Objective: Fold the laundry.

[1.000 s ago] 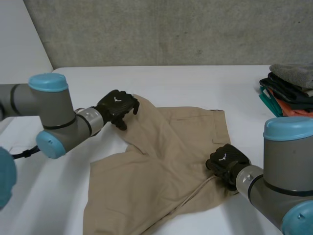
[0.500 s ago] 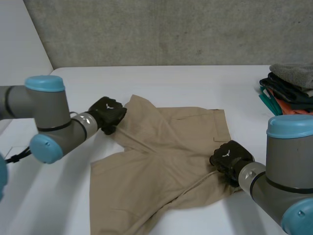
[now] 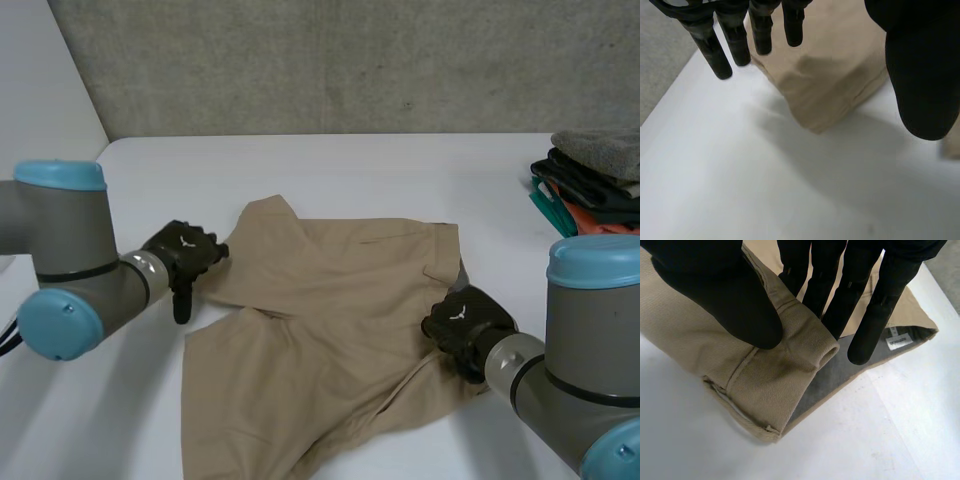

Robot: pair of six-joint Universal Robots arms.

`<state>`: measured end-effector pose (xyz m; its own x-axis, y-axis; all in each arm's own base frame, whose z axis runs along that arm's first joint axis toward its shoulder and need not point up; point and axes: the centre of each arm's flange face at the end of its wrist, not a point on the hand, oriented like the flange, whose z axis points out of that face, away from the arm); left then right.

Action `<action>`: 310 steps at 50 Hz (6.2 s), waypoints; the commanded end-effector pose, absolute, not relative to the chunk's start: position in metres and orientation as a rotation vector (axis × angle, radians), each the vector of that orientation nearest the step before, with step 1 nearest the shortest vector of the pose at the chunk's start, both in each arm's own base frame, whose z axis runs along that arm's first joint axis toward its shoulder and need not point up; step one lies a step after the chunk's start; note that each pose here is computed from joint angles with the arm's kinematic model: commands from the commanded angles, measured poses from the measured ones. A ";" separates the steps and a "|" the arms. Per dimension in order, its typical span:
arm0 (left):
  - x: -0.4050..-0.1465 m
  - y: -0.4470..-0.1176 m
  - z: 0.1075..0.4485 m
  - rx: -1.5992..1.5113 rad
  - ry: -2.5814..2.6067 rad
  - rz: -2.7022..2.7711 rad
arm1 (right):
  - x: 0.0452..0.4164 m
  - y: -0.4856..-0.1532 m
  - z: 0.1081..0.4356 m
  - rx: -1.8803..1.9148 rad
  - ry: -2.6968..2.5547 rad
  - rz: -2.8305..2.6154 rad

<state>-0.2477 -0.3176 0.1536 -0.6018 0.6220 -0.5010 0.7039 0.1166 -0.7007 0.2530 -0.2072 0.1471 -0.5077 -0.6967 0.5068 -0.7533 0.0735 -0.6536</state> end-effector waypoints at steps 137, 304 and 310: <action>-0.287 -0.282 0.213 0.992 2.286 -2.338 | 0.213 -0.351 0.147 0.788 -2.142 1.638; -0.309 -0.194 0.349 1.426 2.568 -2.711 | 0.046 -0.534 0.289 0.511 -1.525 2.788; -0.314 -0.195 0.334 1.447 2.615 -2.668 | -0.009 -0.546 0.187 0.600 -1.806 2.665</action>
